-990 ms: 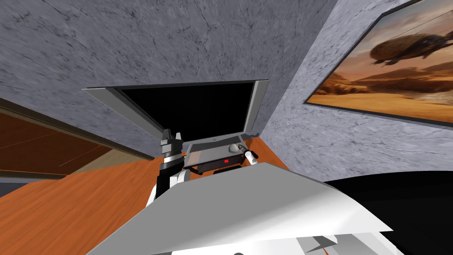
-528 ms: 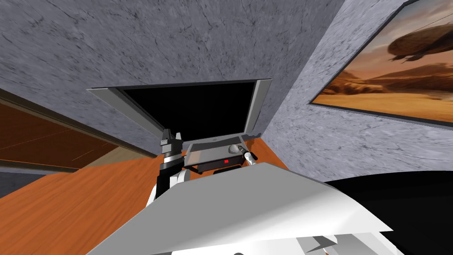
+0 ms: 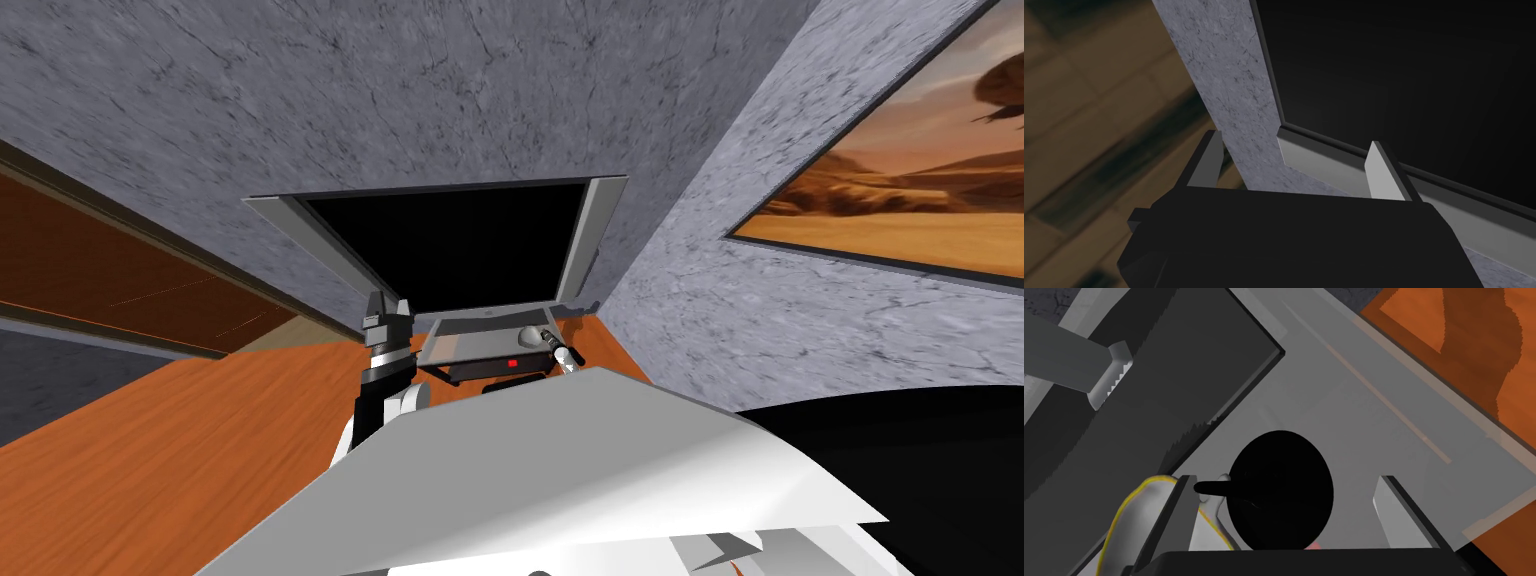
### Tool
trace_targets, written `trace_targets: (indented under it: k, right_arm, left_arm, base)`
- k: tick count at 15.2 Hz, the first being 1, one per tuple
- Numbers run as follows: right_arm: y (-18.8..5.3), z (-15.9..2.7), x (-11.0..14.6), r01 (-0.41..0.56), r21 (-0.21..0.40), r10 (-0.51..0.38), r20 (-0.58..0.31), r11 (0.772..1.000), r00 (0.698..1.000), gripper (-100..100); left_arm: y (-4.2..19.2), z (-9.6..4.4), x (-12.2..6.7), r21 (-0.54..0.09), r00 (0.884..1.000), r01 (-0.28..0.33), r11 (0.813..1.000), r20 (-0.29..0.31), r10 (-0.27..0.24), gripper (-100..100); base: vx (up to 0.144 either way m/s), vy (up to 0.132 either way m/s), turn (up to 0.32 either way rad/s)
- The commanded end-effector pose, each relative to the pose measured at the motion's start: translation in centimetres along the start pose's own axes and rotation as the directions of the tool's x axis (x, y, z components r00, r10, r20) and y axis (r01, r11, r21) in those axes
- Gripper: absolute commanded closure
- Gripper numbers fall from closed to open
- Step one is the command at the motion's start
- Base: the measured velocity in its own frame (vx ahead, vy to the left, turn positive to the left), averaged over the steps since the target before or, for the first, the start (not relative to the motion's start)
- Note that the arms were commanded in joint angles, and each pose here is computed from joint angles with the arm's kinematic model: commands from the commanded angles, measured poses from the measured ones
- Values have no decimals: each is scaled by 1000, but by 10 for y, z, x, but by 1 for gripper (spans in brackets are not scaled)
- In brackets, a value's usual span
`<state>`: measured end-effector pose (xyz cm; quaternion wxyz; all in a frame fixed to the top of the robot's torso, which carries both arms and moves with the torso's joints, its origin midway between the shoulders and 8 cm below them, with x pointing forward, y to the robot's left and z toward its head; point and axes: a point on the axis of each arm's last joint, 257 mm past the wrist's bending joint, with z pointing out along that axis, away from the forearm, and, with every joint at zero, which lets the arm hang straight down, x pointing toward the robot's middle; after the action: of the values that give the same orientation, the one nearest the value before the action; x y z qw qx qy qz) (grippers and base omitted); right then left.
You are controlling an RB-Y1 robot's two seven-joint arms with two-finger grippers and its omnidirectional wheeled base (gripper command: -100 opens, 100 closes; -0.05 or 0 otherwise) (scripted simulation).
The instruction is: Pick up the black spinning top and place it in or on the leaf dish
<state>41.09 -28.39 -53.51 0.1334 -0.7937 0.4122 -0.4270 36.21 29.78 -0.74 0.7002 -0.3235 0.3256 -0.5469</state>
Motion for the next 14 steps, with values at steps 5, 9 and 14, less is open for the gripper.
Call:
trace_targets:
  k: [5, 9, 14]
  right_arm:
    - [-5, 1, 0, 5, 8, -5, 0, 1000, 1000, 100]
    - [-23, 3, -9, 43, 44, -45, 45, 998, 998, 100]
    - [-23, 6, 6, 80, 52, -82, 40, 995, 996, 100]
  left_arm:
    - [0, 0, 0, 0, 1000, 0, 1000, 0, 0, 0]
    - [0, 0, 0, 0, 1000, 0, 1000, 0, 0, 0]
    - [0, 0, 0, 0, 1000, 0, 1000, 0, 0, 0]
  base:
    - [-1, -2, 10]
    - [42, 58, -233]
    - [-4, 42, -139]
